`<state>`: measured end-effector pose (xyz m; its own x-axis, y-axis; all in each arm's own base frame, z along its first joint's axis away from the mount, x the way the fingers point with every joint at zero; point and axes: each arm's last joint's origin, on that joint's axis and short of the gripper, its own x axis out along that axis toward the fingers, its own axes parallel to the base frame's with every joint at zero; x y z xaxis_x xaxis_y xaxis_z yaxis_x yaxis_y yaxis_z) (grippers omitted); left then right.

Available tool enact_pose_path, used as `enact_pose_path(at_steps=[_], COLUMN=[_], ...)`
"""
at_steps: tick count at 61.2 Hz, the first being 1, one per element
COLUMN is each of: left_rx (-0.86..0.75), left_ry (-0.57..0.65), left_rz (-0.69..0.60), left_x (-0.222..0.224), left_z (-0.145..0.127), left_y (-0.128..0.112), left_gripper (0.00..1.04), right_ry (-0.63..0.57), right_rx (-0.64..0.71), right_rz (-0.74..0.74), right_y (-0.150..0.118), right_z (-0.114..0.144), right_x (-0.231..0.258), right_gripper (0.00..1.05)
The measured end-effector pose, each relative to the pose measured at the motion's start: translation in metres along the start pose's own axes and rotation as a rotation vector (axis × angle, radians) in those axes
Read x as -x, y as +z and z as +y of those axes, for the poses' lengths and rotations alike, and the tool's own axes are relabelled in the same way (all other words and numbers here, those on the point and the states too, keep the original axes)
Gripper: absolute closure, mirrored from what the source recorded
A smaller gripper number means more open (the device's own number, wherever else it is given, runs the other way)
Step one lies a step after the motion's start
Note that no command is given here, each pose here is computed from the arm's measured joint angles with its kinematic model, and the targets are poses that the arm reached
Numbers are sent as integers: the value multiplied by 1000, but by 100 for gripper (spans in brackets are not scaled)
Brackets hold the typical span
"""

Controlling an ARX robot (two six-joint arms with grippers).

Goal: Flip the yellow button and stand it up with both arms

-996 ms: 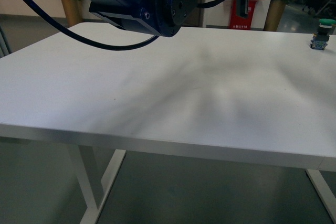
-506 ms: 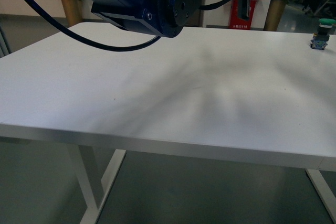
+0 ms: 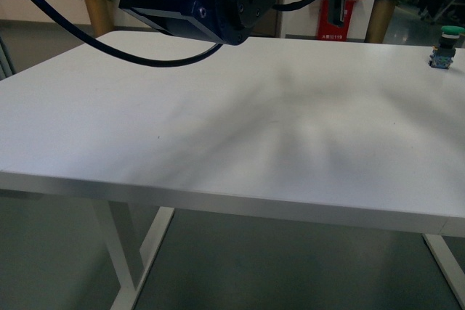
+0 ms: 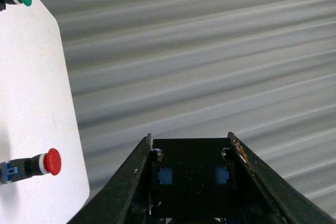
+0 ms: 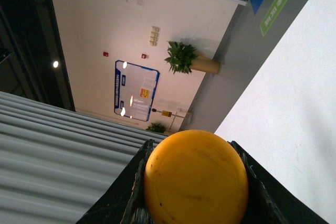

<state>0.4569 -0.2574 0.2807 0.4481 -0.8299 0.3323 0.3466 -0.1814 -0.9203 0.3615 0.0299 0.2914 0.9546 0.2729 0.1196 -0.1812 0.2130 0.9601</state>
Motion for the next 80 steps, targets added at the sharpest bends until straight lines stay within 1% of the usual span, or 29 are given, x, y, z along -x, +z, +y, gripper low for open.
enact_pose_path(at_steps=[1,4,10,13,14,17,18,21,22,23,25,27,31,32,34,37,40,42,46,50,53,55,56,58,60,67,73,76,80], left_rx=[-6,-40,-123,-185,-212,-308,-349,-498,-573,-605,-733,-819,-1073,-1088,-1220,-1330,-1466,-1524,-1599,-1658,-1638,-1598,-1585,-1532,-1494,-1404,-1389,-1391,-1391], left_ry=[3,38,139,236,255,396,427,614,675,705,815,888,1031,1047,1115,1165,1207,1215,1207,1264,1196,1139,1129,1114,1120,1153,1136,1119,1112], left_rz=[5,6,-18,-37,-37,-74,-80,-133,-136,-140,-150,-165,-162,-168,-157,-159,-167,-169,-162,-220,-305,-368,-380,-421,-436,-451,-448,-451,-450], left_x=[1,8,29,46,49,67,71,94,102,106,122,133,157,160,171,178,188,193,205,222,236,251,255,272,283,316,328,335,344], left_z=[-1,-2,-9,-18,-19,-32,-35,-49,-53,-55,-64,-69,-83,-85,-96,-110,-134,-145,-163,-173,-172,-166,-164,-152,-142,-112,-102,-99,-95], left_y=[0,1,8,12,12,13,14,15,15,15,14,14,11,10,7,4,-5,-11,-24,-35,-41,-47,-48,-54,-59,-78,-90,-98,-102], left_gripper=[59,48,29,18,16,6,5,7,7,7,6,6,6,6,6,6,6,6,6,7,15,22,23,31,36,58,74,84,95], right_ry=[0,-2,-7,-10,-11,-15,-15,-16,-16,-16,-16,-16,-14,-12,-12,-11,-9,-7,-4,-4,-4,-6,-7,-10,-12,-15,-8,-5,-1], right_rx=[7,22,42,50,54,58,60,62,63,63,65,67,70,71,71,71,71,71,71,71,70,70,70,70,69,74,80,85,92], right_rz=[1,-6,-13,-15,-15,-16,-16,-15,-16,-16,-17,-16,-16,-16,-18,-21,-24,-23,-21,-18,-18,-17,-15,-16,-15,-15,-3,-3,-8], right_y=[0,0,2,3,3,3,3,3,3,3,3,3,2,2,2,1,0,-1,-2,-4,-4,-5,-5,-5,-5,-5,-7,-7,-6], right_z=[0,0,-1,-2,-2,-3,-3,-4,-4,-4,-4,-5,-5,-5,-6,-5,-5,-5,-5,-7,-8,-9,-9,-10,-11,-11,-8,-6,-3], right_x=[0,0,0,1,1,1,1,2,2,2,2,2,3,3,3,3,3,3,3,4,4,4,5,5,5,6,7,7,9], right_gripper=[69,69,69,69,69,69,69,69,69,69,69,69,69,69,69,69,69,69,69,69,69,69,69,69,69,69,69,69,70])
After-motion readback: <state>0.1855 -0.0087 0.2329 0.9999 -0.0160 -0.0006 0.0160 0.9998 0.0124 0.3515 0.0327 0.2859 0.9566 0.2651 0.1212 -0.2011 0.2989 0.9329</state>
